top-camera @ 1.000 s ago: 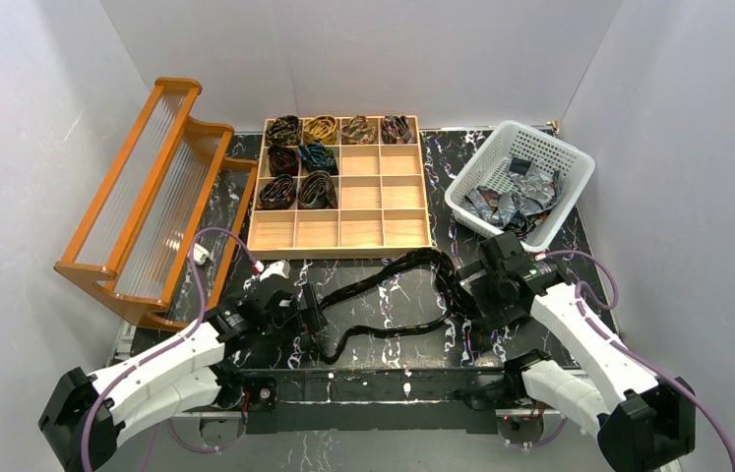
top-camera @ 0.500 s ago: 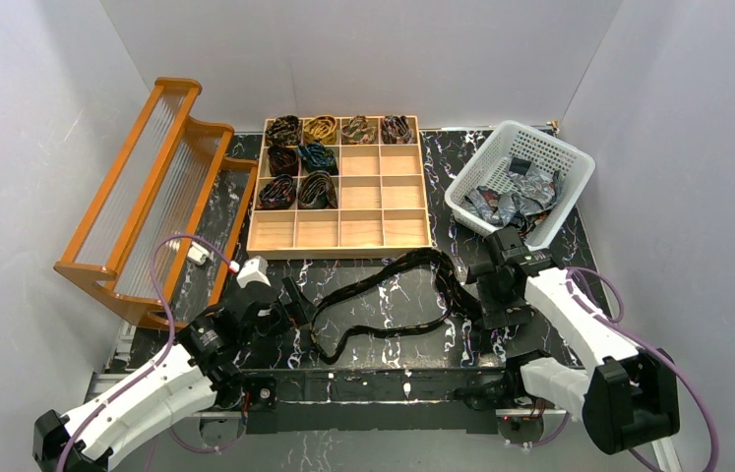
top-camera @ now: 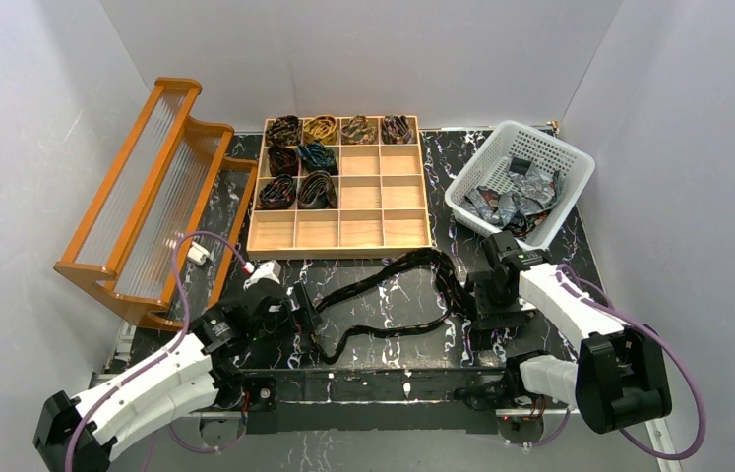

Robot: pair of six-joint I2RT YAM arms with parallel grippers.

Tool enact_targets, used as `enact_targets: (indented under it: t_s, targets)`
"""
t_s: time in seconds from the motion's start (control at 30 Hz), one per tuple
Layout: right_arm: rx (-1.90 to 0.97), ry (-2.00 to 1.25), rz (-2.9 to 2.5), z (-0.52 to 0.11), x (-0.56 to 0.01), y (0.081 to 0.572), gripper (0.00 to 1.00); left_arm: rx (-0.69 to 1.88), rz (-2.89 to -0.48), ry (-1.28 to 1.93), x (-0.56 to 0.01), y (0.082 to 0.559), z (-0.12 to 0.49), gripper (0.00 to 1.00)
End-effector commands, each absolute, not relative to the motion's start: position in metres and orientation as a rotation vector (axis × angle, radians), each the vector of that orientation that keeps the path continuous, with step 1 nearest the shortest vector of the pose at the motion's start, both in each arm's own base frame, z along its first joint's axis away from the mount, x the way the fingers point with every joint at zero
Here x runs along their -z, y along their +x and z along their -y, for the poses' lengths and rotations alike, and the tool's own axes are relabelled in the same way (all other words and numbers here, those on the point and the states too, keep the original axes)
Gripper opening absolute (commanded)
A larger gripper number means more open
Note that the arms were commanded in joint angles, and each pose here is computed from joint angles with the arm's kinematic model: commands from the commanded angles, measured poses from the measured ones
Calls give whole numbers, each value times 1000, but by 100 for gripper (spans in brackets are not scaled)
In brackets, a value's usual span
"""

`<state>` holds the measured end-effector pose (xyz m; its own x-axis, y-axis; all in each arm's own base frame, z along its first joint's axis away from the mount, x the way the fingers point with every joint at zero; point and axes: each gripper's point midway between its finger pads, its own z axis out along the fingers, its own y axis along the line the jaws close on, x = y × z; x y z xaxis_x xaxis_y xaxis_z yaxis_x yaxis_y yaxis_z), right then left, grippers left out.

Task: Roll the ties
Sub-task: Flatten out the tie at the center of the board.

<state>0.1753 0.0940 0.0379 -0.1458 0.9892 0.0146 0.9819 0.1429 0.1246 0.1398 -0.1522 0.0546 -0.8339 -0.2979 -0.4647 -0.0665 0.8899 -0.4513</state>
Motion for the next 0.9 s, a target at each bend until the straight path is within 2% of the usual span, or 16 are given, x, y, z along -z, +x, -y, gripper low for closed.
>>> enact_targets:
  t_s: [0.0, 0.1, 0.27, 0.33, 0.43, 0.53, 0.67, 0.8, 0.87]
  targets:
    - [-87, 2040, -2197, -76, -31, 181, 84, 631, -2536, -197, -63, 137, 164, 96]
    - [-66, 2021, -2187, -72, -26, 187, 77, 638, -2540, -207, -60, 136, 165, 94]
    - [-25, 1986, -2199, -64, -23, 188, 50, 679, -2573, -216, -50, 129, 169, 88]
    - [-28, 1949, -2206, -62, -21, 188, 44, 705, -2592, -212, -47, 125, 172, 86]
    - [12, 1790, -2246, -50, -22, 191, 42, 702, -2632, -190, -42, 119, 173, 80]
    - [57, 1753, -2284, -46, -13, 184, 32, 703, -2680, -224, -36, 111, 172, 73]
    - [101, 1726, -2326, -44, -10, 178, 27, 692, -2670, -277, -32, 109, 167, 72]
    - [91, 1661, -2302, -38, -14, 183, 15, 664, -2692, -265, -25, 106, 164, 69]
    - [76, 1621, -2294, -37, -18, 187, 13, 648, -2704, -245, -24, 107, 165, 64]
